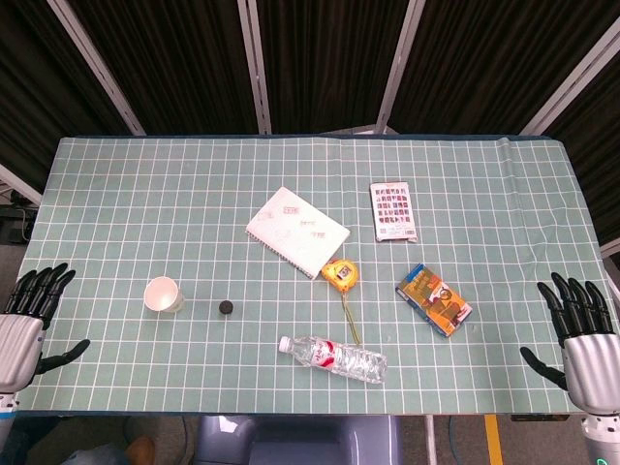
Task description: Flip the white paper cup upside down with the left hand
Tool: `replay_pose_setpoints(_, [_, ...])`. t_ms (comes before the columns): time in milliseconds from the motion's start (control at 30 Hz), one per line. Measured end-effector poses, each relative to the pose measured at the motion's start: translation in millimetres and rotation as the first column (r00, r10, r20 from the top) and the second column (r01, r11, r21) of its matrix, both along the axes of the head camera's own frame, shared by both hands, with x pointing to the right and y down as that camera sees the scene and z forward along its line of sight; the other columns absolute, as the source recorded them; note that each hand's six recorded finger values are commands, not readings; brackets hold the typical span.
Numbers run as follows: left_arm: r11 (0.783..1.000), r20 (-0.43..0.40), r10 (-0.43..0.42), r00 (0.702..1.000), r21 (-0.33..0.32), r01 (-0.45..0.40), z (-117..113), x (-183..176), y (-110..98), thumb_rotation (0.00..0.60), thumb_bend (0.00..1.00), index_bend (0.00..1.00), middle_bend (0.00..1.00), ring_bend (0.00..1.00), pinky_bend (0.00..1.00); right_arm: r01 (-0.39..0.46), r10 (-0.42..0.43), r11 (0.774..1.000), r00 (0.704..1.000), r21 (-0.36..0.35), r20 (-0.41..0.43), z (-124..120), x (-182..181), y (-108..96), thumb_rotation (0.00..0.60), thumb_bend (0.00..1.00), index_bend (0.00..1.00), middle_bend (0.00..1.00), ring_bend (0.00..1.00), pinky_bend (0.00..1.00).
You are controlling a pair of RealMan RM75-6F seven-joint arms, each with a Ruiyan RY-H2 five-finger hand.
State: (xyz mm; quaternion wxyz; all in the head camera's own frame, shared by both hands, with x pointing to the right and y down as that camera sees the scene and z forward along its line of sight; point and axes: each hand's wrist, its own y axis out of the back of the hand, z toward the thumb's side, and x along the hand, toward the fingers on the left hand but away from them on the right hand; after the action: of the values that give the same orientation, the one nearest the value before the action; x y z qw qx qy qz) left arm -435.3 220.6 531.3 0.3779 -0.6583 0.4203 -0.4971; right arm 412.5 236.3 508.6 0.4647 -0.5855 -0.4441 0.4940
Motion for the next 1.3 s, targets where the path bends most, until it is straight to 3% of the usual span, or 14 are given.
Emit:
replay_pose_setpoints(333, [1.0,0.06,0.022,0.998,0.013,-0.023,7,3,1,0.6,0.18,0.0,0.0,0.0,0.0,-0.025,0.024,0.999,0.999,-0.037,-0.041,3,2,0,0.6,0.0,0.07,0.0,0.0,0.0])
replay_pose_setpoints(467, [0.997,0.117,0.077,0.99,-0.012,-0.076,22,12,-1,0.6,0.18,0.0,0.0,0.0,0.0,-0.036,0.033,0.998,0.998,-0.058,-0.056,6,3,-2,0.6,0.0,0.07,0.0,0.0,0.0])
replay_pose_setpoints(600, [0.985,0.209,0.171,0.963,-0.04,-0.167,41,24,-5,0.6,0.18,0.0,0.0,0.0,0.0,-0.046,0.041,0.996,0.997,-0.071,-0.064,9,4,-4,0.6,0.0,0.07,0.0,0.0,0.0])
replay_pose_setpoints(667, [0.973,0.274,0.229,0.934,-0.049,-0.224,51,32,-8,0.6,0.18,0.0,0.0,0.0,0.0,-0.055,0.05,0.996,0.996,-0.075,-0.07,11,5,-7,0.6,0.0,0.07,0.0,0.0,0.0])
replay_pose_setpoints(767, [0.939,0.392,0.337,0.856,-0.071,-0.337,69,51,-14,0.6,0.18,0.0,0.0,0.0,0.0,-0.068,0.062,0.995,0.995,-0.075,-0.074,13,7,-11,0.6,0.0,0.07,0.0,0.0,0.0])
replay_pose_setpoints(867, [0.88,0.484,0.449,0.751,-0.091,-0.467,88,77,-20,0.6,0.18,0.0,0.0,0.0,0.0,-0.079,0.072,0.994,0.994,-0.081,-0.078,16,9,-13,0.6,0.0,0.07,0.0,0.0,0.0])
replay_pose_setpoints(900, [0.848,0.514,0.491,0.704,-0.096,-0.522,96,89,-22,0.6,0.18,0.0,0.0,0.0,0.0,-0.083,0.077,0.993,0.994,-0.084,-0.079,16,10,-13,0.6,0.0,0.07,0.0,0.0,0.0])
replay_pose_setpoints(1033, [0.755,0.582,0.581,0.569,-0.125,-0.643,121,116,-23,0.6,0.18,0.0,0.0,0.0,0.0,-0.098,0.09,0.991,0.992,-0.091,-0.087,20,14,-15,0.6,0.0,0.07,0.0,0.0,0.0])
replay_pose_setpoints(1100, [0.724,0.598,0.608,0.522,-0.148,-0.674,132,124,-21,0.6,0.18,0.0,0.0,0.0,0.0,-0.102,0.094,0.991,0.992,-0.09,-0.088,20,15,-15,0.6,0.0,0.07,0.0,0.0,0.0])
replay_pose_setpoints(1167, [0.706,0.609,0.623,0.491,-0.169,-0.688,141,128,-19,0.6,0.18,0.0,0.0,0.0,0.0,-0.109,0.102,0.99,0.991,-0.087,-0.089,19,18,-16,0.6,0.0,0.07,0.0,0.0,0.0])
replay_pose_setpoints(1300, [0.697,0.637,0.62,0.458,-0.181,-0.693,147,131,-19,0.6,0.18,0.0,0.0,0.0,0.0,-0.125,0.117,0.988,0.989,-0.086,-0.093,20,23,-17,0.6,0.0,0.07,0.0,0.0,0.0])
